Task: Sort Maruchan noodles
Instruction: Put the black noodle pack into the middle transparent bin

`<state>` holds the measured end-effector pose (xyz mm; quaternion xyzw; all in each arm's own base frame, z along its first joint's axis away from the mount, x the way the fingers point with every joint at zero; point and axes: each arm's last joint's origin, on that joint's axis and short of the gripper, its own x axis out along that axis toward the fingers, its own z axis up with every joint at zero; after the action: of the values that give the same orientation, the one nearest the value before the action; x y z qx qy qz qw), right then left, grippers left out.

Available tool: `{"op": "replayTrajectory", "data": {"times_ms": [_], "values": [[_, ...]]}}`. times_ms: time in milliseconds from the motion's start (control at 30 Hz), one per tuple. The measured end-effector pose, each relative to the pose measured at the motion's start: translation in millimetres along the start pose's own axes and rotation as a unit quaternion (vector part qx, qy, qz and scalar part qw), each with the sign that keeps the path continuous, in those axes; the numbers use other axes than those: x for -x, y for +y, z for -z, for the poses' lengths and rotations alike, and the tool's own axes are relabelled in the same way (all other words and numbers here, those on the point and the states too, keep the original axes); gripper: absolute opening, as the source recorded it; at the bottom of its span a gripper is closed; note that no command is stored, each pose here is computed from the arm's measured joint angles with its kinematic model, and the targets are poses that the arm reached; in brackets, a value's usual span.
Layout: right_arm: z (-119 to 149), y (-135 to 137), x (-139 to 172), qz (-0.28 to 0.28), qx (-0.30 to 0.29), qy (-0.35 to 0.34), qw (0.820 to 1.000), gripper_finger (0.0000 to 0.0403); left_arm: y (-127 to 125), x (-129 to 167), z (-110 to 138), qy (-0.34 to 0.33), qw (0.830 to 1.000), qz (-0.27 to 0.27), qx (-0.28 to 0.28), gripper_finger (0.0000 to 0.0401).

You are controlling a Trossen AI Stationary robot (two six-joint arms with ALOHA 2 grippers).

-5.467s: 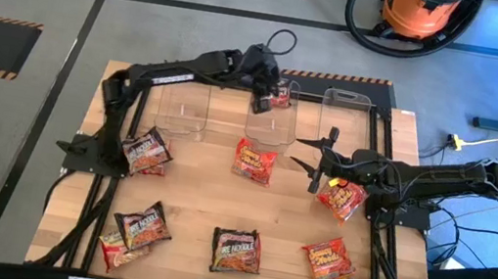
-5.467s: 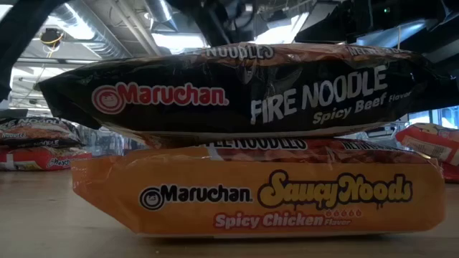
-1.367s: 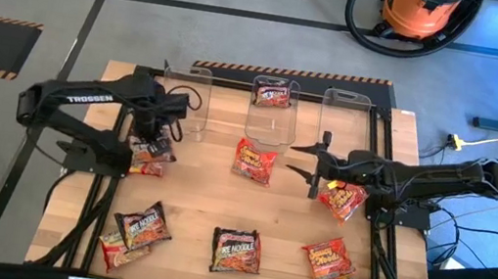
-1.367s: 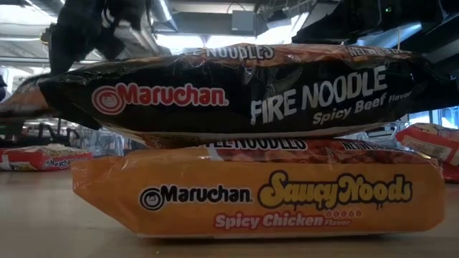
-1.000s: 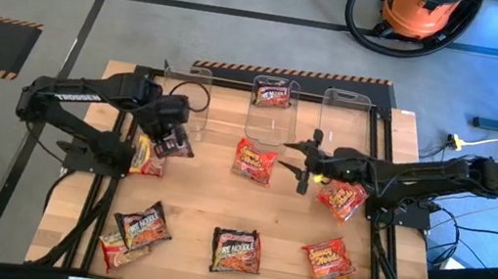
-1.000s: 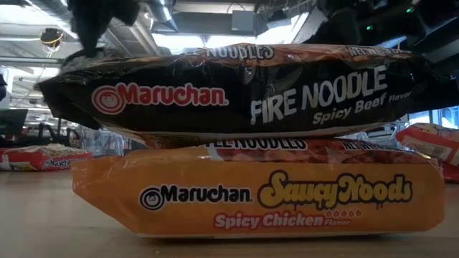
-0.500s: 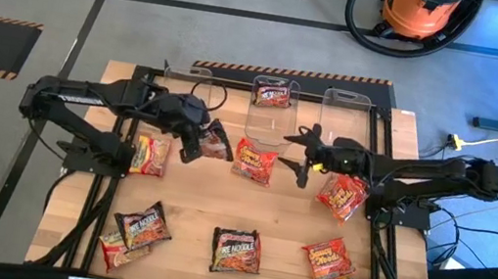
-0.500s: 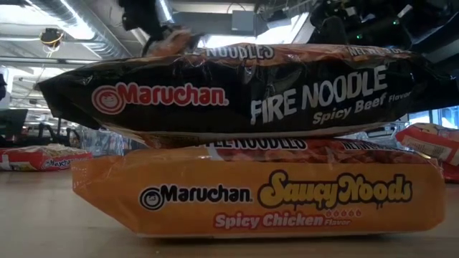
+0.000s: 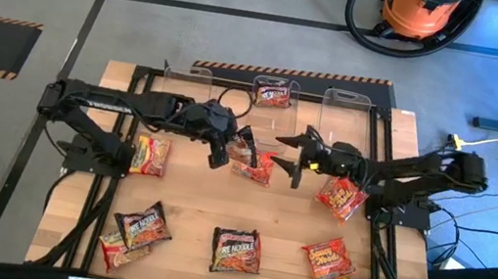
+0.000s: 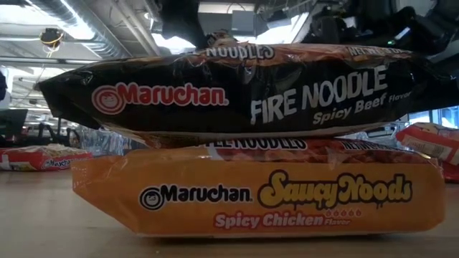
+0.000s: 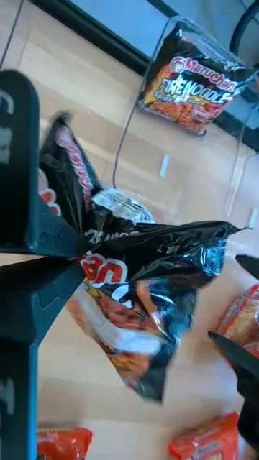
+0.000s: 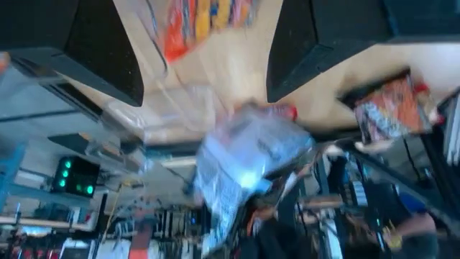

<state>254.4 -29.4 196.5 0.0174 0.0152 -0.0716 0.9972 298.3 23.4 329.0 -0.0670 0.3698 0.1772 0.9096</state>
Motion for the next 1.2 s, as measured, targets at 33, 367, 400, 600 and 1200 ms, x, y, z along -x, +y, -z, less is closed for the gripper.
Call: {"op": "replayTrajectory", "data": {"times_ms": [33,367,400,600,1200], "values": [[2,0,-1,-0.003,-0.011,0.0,1.0,0.0271,-1,-3,-2,-0.007,1.0,-0.002,0.002,0.0],[-8,2,-27,-0.023,-0.098,-0.024,0.995,0.0271,-6,-22,-5,-0.02,0.999,-0.014,-0.022,0.0],[-8,2,-28,-0.022,-0.104,-0.022,0.994,0.0271,-6,-22,-7,-0.027,0.999,-0.012,-0.02,0.0],[-5,4,-45,-0.036,-0.126,0.009,0.991,0.0271,-6,-21,-11,-0.051,0.998,-0.013,-0.027,0.0],[-3,8,-53,-0.046,-0.151,-0.001,0.987,0.0271,-4,-21,-13,-0.061,0.997,-0.038,-0.021,0.0]]}}
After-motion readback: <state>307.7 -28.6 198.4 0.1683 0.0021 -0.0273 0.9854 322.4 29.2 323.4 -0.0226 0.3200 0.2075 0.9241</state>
